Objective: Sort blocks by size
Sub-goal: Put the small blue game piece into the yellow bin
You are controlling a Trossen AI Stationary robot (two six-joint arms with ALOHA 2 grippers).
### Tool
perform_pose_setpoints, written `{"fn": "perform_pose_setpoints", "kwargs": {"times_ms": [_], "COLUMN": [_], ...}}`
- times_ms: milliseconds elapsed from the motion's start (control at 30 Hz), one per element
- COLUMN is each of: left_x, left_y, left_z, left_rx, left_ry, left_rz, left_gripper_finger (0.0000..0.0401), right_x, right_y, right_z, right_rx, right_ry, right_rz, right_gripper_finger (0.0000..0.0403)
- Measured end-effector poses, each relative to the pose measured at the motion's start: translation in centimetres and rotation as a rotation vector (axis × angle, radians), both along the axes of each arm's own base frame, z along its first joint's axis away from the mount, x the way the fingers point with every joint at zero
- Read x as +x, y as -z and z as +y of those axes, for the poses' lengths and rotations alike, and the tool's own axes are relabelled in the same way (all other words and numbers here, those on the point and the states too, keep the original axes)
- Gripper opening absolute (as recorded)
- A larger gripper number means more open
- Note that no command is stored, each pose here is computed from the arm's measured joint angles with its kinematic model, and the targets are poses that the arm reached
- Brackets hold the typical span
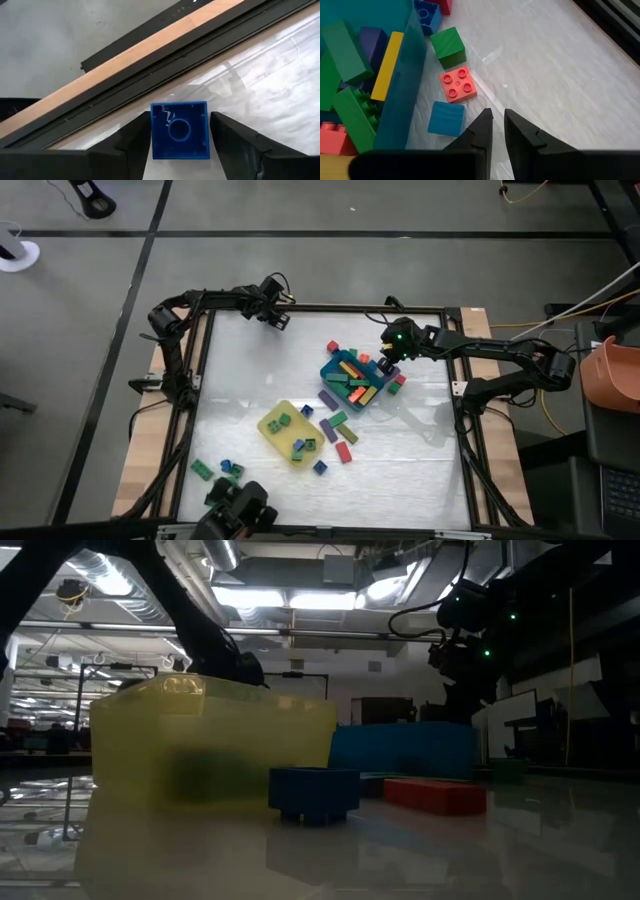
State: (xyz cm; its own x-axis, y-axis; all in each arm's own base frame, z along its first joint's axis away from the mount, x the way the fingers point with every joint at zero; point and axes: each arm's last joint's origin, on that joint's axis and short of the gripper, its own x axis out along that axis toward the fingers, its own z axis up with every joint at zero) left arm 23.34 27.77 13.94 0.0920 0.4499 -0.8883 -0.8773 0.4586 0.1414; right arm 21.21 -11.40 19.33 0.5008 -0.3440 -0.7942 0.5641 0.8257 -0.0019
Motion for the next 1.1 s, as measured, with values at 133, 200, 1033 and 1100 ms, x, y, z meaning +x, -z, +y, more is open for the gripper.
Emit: {"fn": "perform_pose_setpoints", "kwargs": {"times_ms": [133,200,1033,1100], "left_x": [0.1,0.3,6.7,7.3], "left_y": [0.0,-0.1,-10.2,-10.2], "left_z": [-0.1,-0.2,-23.4,-26.5], "left_rx": [-0.009,-0.023,-0.584,-0.571], "left_ry": [0.009,0.014,0.789,0.858], "left_rz": [-0.011,-0.033,-0.294,-0.276], "left_gripper_finger": [0.0136,0.0118,0.0124,0.0132], "right_x": [0.0,0.0,-0.6,-0.6], "right_y": [0.0,0.0,0.5,0.5], "right_z": [0.0,0.0,0.4,0.4], "right_rx": [0.000,0.000,0.021,0.021], "right_ry": [0.000,0.000,-0.052,-0.052], "right_rz": [0.000,0.001,0.087,0.087], "right_gripper_finger": [0.0051,0.0051,0.0051,0.0051]}}
